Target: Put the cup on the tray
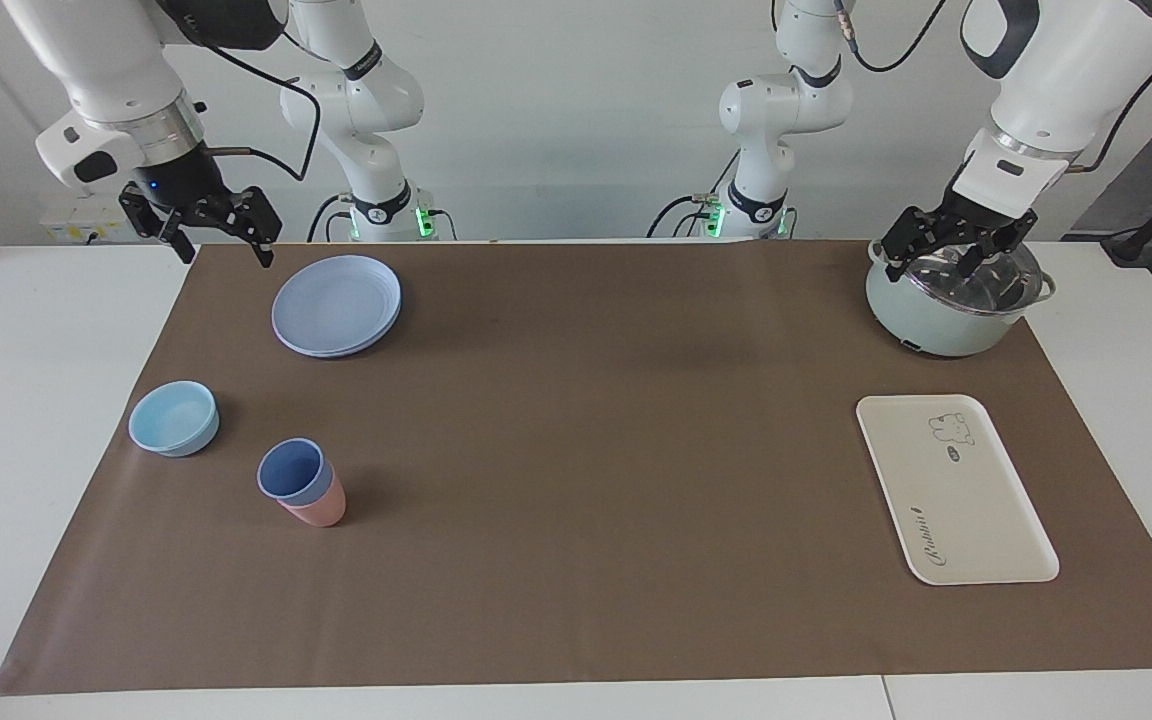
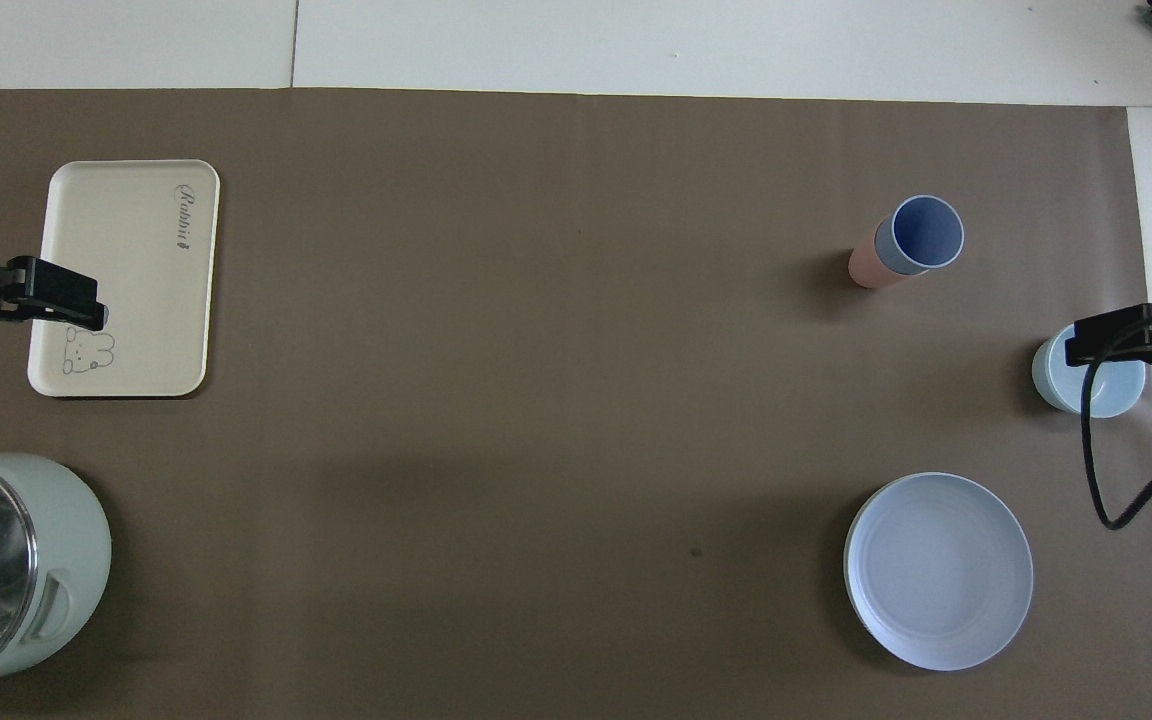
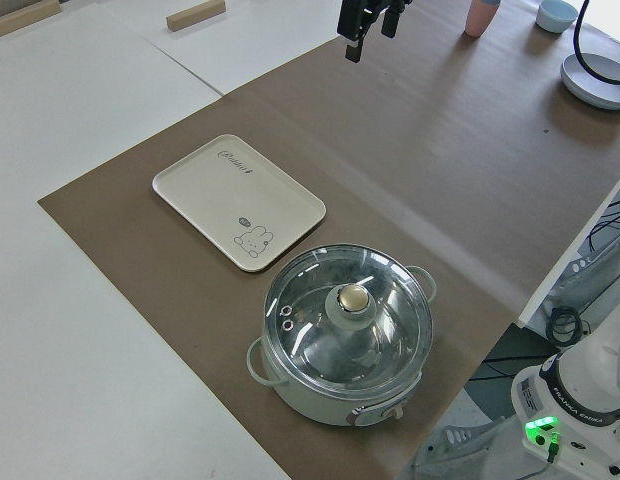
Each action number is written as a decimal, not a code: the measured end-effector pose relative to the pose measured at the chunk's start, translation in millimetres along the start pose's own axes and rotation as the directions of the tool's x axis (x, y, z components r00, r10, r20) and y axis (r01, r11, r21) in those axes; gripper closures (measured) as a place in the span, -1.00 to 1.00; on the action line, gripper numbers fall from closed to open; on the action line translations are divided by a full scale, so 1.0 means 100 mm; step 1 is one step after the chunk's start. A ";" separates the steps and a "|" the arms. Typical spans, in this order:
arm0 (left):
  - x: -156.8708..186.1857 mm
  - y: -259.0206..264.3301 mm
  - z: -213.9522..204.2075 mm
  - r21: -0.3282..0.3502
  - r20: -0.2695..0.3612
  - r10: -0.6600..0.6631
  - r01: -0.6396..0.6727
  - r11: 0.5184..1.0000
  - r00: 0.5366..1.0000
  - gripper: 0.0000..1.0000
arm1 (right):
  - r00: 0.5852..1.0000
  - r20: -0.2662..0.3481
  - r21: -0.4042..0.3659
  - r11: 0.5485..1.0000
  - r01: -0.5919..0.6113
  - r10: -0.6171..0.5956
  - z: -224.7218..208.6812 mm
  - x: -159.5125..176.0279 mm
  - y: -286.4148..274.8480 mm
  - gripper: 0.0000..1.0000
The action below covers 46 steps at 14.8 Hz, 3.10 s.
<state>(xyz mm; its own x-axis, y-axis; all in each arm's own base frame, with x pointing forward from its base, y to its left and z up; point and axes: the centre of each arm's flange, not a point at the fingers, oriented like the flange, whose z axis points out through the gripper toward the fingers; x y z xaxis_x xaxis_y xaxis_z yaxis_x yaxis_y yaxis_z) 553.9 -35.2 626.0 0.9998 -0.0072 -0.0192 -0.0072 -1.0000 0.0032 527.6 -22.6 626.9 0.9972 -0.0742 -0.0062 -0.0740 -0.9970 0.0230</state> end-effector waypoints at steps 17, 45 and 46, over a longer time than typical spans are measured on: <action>0.00 0.00 0.00 0.000 0.000 0.000 0.000 1.000 1.000 -1.00 | 0.964 -0.083 0.007 0.967 0.254 -0.253 0.11 0.13 0.10 -1.00; 0.00 -0.01 0.00 0.000 0.000 -0.001 0.001 1.000 1.000 -1.00 | 0.381 -0.814 0.171 0.444 0.879 -0.440 3.44 1.09 1.15 -1.00; 0.00 -0.01 0.00 0.000 0.000 -0.001 0.001 1.000 1.000 -1.00 | 0.378 -0.819 0.175 0.441 0.881 -0.431 3.44 1.11 1.08 -1.00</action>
<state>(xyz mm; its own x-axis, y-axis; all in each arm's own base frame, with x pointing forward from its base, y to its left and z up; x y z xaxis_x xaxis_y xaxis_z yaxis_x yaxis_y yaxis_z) 553.9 -34.6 626.0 0.9998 -0.0060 -0.0195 -0.0059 -1.0000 0.0032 627.5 -146.7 285.0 0.4154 0.4198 0.8070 0.8441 -0.5086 -0.1699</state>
